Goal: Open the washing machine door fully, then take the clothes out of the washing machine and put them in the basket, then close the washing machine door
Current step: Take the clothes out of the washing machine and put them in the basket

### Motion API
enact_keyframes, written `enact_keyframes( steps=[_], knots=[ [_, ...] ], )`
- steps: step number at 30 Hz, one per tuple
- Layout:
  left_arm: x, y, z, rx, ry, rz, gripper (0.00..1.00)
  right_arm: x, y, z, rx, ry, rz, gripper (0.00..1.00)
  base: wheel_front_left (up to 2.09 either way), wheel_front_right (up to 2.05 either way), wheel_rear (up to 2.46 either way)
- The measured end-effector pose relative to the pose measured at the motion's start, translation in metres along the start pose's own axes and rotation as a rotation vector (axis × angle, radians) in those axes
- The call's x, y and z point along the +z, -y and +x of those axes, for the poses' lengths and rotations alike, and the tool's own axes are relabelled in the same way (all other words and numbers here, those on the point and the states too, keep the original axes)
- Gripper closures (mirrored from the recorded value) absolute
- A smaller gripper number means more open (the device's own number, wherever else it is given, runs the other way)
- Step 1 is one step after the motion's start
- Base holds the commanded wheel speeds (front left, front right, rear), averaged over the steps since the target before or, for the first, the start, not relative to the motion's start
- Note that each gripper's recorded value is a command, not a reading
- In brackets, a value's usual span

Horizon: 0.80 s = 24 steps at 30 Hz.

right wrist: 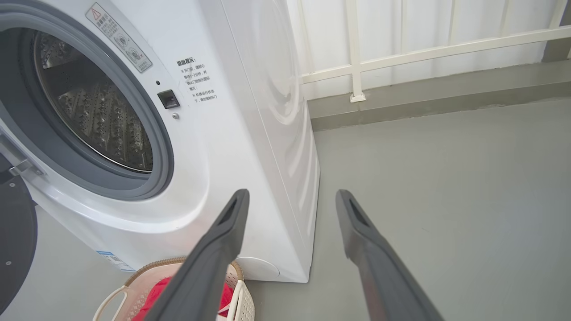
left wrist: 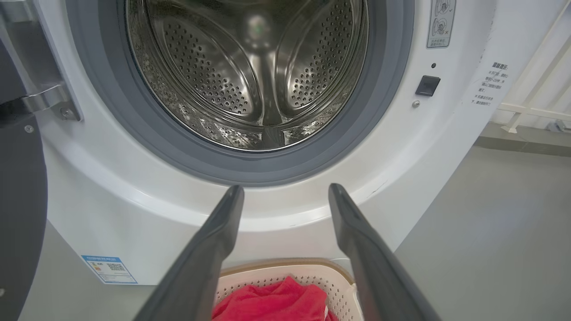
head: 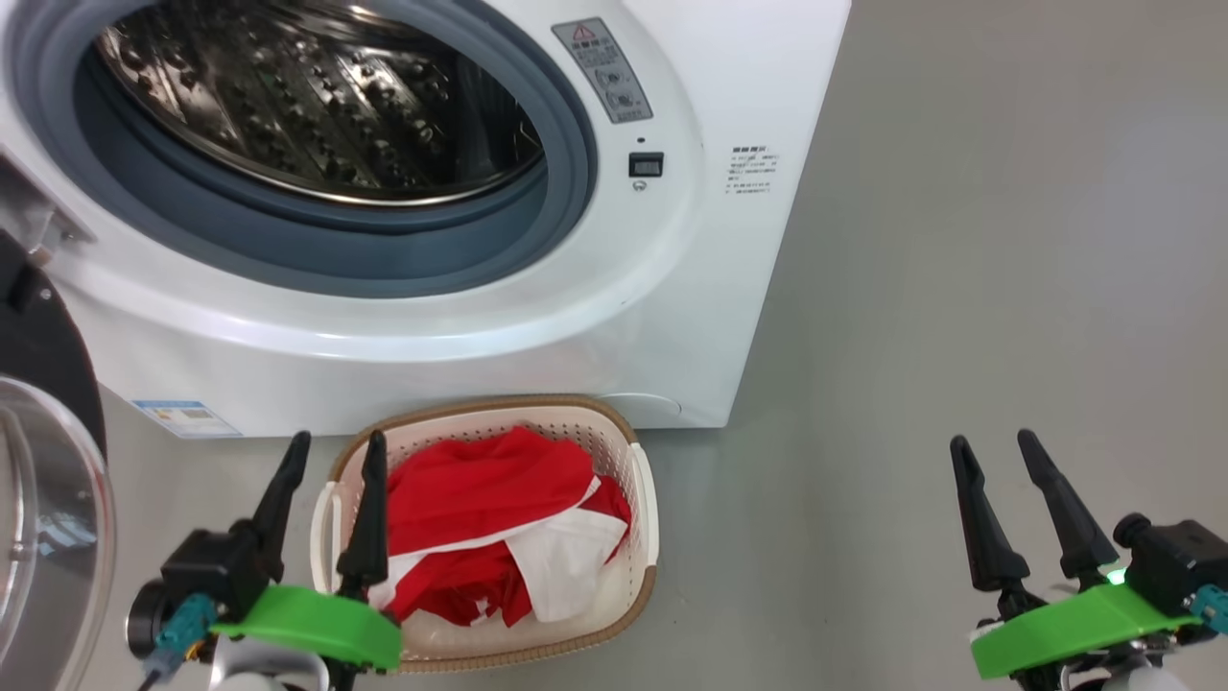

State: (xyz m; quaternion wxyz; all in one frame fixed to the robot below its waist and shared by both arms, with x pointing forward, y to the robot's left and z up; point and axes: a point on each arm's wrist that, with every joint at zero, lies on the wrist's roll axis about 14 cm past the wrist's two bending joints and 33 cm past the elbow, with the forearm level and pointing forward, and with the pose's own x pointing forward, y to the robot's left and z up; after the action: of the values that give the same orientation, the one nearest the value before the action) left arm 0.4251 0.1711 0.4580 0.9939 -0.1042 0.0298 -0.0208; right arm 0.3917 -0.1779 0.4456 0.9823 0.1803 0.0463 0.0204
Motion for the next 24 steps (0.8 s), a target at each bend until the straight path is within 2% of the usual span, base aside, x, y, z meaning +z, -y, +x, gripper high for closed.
enact_keyframes(
  steps=[17,24],
  knots=[
    [-0.001,-0.014,-0.047,0.044,0.002,0.003,0.00,-0.001,0.003,-0.026,-0.016,-0.008,-0.001,0.00,0.00,0.00,0.00],
    [0.001,-0.014,-0.051,0.047,0.007,-0.002,0.00,0.001,0.007,-0.028,-0.027,-0.002,-0.002,0.00,0.00,0.00,0.00]
  ],
)
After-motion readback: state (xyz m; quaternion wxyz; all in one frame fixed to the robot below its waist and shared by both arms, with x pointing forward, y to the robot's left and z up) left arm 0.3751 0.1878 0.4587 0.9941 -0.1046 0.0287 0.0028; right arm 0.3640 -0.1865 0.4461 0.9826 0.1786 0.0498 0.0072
